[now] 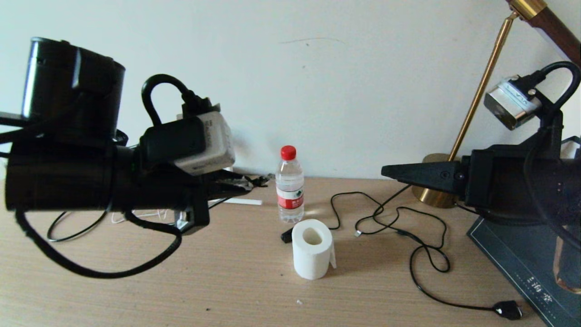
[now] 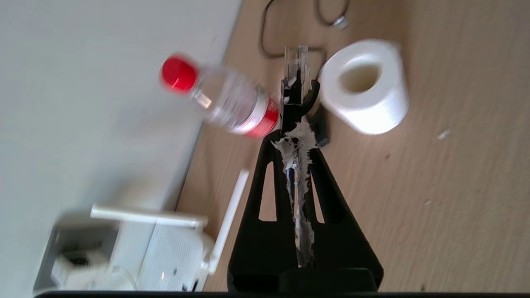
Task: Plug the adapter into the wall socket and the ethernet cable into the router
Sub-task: Hand it to the other hand
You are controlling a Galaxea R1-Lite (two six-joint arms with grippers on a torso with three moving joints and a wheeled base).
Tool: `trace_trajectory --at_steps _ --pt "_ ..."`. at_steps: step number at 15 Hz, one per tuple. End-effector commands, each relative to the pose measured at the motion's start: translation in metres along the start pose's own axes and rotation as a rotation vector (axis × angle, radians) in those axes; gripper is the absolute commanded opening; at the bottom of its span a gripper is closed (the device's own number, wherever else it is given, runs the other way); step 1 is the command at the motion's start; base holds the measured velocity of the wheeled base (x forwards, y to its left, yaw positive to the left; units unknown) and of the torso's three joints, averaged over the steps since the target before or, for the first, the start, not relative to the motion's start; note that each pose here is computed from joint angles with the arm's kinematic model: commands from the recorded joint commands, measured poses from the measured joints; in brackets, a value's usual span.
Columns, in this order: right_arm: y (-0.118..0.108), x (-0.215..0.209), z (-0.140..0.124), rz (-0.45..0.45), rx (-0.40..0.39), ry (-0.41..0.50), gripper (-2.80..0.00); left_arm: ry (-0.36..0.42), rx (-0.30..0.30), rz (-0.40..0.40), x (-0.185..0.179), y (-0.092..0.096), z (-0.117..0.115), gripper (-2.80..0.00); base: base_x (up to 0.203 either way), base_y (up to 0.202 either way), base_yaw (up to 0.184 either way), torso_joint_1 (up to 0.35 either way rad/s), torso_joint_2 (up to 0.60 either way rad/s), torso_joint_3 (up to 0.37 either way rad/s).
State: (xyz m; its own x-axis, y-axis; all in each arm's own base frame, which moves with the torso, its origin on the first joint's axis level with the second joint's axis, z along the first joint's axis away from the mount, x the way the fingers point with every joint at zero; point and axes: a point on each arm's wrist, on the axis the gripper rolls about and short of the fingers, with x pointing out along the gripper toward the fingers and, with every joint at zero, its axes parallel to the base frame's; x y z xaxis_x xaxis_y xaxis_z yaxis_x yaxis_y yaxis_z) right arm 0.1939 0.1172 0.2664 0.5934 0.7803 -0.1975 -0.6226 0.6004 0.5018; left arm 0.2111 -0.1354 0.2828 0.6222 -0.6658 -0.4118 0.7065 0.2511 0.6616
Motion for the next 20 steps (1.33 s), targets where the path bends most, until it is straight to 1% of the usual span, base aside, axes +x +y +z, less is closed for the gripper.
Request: trace_trajectory --at_steps 1,4,6,8,11,14,17,20 --pt "0.001 0.013 0.000 0.014 0.003 0.023 0.00 -0.022 0.027 -0.025 0.004 -0.008 0.011 -2.80 0.000 0.000 0.000 0.000 0.00 0.000" --pt "0.008 0.029 -0.004 0.050 -0.014 0.015 0.00 -0.044 0.042 -0.036 0.006 -0.012 0.017 -2.80 0.000 0.000 0.000 0.000 0.00 0.000" --pt "0.012 0.041 -0.009 0.023 -0.020 0.004 0.00 -0.049 0.046 -0.044 0.007 -0.014 0.019 -2.80 0.000 0.000 0.000 0.000 0.00 0.000" --pt "0.018 0.048 -0.014 0.036 -0.029 0.014 0.00 -0.039 0.050 -0.032 0.007 -0.014 0.020 -2.80 0.000 0.000 0.000 0.000 0.00 0.000" --pt "0.026 0.050 -0.013 0.065 -0.039 0.010 0.00 -0.053 0.064 -0.034 0.013 -0.013 0.027 -2.80 0.000 0.000 0.000 0.000 0.00 0.000" --pt "0.032 0.051 -0.005 0.080 -0.048 -0.012 0.00 -0.053 0.109 0.007 0.012 -0.005 0.034 -2.80 0.000 0.000 0.000 0.000 0.00 0.000" --pt "0.038 0.051 -0.002 0.089 -0.055 -0.025 0.00 -0.067 0.118 0.001 0.014 -0.006 0.038 -2.80 0.000 0.000 0.000 0.000 0.00 0.000" --pt "0.047 0.055 -0.008 0.070 -0.070 -0.029 0.00 -0.087 0.130 -0.006 0.017 -0.007 0.046 -2.80 0.000 0.000 0.000 0.000 0.00 0.000"
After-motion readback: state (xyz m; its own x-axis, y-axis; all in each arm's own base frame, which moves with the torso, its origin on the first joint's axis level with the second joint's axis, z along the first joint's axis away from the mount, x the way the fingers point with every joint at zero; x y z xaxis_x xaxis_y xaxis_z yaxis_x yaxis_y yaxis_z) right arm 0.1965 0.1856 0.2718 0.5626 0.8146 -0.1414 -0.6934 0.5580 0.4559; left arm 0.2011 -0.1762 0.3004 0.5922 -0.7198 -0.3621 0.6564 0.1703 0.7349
